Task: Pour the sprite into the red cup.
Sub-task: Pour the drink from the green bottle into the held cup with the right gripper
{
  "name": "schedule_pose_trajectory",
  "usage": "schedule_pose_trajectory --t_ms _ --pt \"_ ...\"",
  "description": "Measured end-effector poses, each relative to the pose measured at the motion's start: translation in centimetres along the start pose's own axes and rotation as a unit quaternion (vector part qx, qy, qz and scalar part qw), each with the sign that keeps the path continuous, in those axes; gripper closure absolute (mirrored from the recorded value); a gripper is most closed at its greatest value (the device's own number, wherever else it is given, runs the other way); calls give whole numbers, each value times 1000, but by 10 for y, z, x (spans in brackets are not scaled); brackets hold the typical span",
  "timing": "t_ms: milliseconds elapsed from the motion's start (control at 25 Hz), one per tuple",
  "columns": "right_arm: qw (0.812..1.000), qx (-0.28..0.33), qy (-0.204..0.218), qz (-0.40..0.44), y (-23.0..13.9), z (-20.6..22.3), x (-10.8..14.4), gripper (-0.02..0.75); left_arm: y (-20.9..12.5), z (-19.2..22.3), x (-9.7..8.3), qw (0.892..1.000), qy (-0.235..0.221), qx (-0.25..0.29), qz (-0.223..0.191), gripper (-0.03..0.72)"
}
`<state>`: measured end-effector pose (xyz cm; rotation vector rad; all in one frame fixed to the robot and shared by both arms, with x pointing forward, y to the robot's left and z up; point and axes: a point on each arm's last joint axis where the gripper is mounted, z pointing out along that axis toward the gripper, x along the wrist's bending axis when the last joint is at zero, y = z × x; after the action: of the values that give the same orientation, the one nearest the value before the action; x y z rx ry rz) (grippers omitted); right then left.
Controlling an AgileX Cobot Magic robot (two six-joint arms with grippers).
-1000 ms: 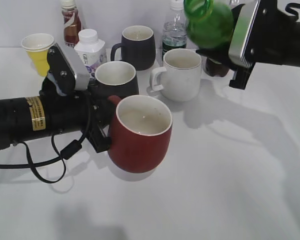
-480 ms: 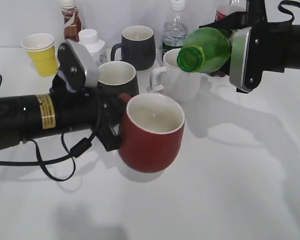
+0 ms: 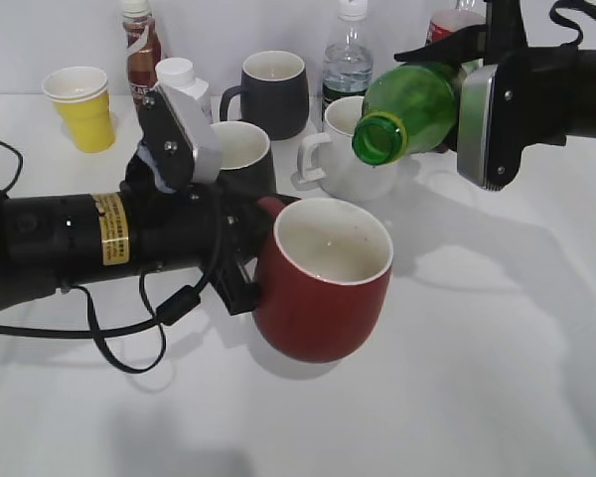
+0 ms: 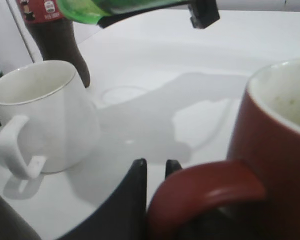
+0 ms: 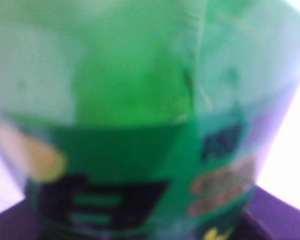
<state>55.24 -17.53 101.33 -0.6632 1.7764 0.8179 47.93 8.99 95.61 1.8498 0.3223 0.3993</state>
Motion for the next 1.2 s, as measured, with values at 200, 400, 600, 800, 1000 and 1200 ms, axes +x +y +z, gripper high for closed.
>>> schedule_pose_trajectory --t_ms 200,400,600,800,1000,1200 --pt "1000 0 0 -21 0 0 0 323 8 6 5 1000 11 7 3 606" --pt "999 0 0 -47 0 0 0 323 14 12 1 1000 8 10 10 606" --pt "998 2 1 -68 0 0 0 323 14 12 1 1000 7 14 11 606" --pt "995 4 2 -96 -1 0 0 324 14 12 0 1000 5 13 13 606" --pt "994 5 2 -107 -1 0 0 324 14 12 0 1000 2 10 15 606" --pt "993 5 2 -118 -1 0 0 324 14 12 -3 999 -12 14 32 606"
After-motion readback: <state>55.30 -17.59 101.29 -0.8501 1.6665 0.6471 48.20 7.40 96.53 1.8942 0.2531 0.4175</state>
